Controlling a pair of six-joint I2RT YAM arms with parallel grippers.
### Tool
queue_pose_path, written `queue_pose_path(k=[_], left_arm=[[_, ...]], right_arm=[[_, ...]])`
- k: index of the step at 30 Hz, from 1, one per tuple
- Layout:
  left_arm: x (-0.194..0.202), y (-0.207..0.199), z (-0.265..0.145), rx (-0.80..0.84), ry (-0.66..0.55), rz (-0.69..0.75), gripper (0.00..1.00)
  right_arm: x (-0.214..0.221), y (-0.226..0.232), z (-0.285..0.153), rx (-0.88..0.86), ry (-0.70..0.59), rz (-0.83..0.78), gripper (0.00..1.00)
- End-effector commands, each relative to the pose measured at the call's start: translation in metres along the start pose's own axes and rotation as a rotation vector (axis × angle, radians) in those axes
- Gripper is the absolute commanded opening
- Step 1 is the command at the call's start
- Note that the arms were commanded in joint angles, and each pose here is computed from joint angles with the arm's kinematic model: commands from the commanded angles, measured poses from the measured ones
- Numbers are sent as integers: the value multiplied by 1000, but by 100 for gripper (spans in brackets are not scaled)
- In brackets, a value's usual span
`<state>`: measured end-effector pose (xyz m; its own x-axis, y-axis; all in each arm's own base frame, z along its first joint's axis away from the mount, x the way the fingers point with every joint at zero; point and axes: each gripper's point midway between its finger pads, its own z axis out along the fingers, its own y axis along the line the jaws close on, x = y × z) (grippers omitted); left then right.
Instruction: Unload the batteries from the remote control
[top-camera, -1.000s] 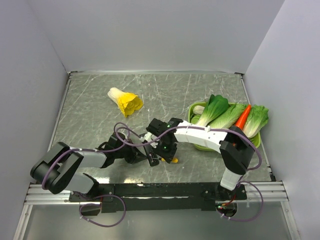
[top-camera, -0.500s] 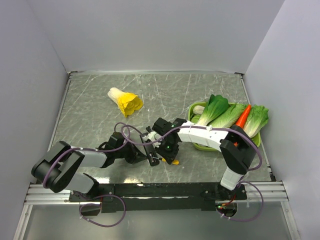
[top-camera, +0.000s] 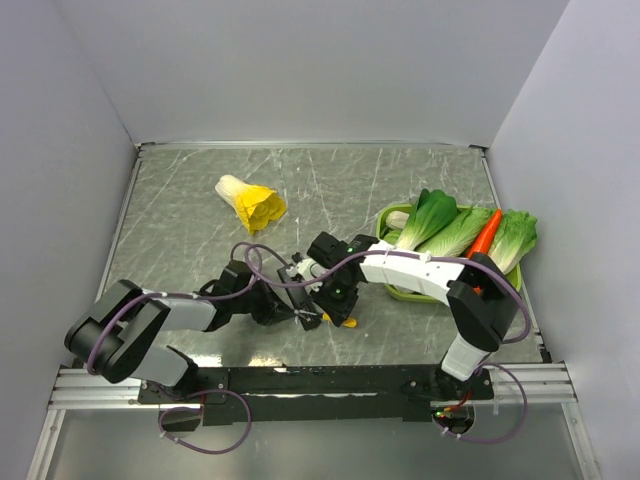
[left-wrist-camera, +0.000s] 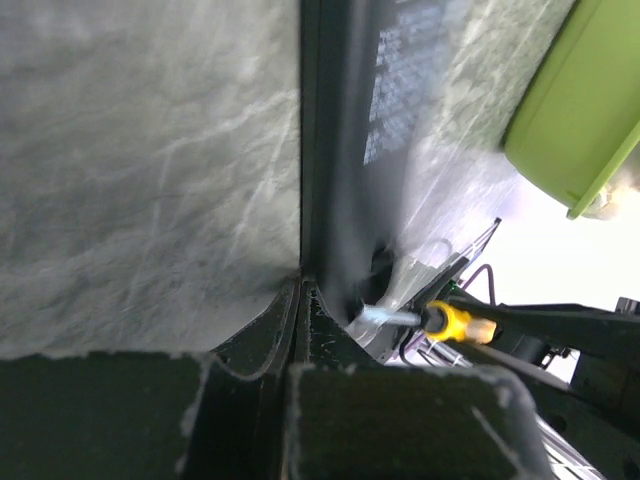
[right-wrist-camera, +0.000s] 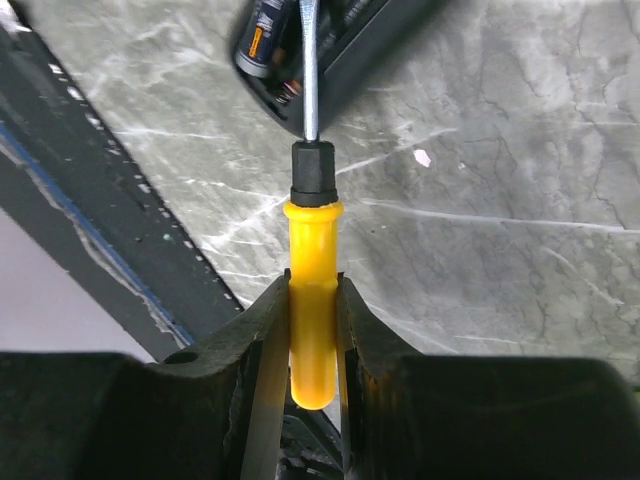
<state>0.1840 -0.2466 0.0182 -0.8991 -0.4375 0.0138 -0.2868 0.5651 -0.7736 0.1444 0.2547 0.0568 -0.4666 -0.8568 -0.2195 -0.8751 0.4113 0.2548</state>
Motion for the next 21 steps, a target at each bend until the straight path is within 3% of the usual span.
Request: queue_pose_path(k=[1, 9, 15, 19, 21], left_arm=[[-7, -19, 2, 43, -19, 39, 1], [-7, -13, 1, 8, -22, 43, 1], [-36, -13, -11, -102, -134, 65, 1], [-65, -30, -28, -92, -215, 64, 6], [-72, -37, -40, -82, -249, 84, 16]], right_arm=[[-26, 13, -26, -30, -141, -44, 0], [-22, 6, -22, 4, -114, -9, 0], [-20, 30, -24, -64, -157, -46, 0], [-10, 53, -5, -118, -154, -55, 0], [-4, 57, 1, -105, -150, -32, 0]])
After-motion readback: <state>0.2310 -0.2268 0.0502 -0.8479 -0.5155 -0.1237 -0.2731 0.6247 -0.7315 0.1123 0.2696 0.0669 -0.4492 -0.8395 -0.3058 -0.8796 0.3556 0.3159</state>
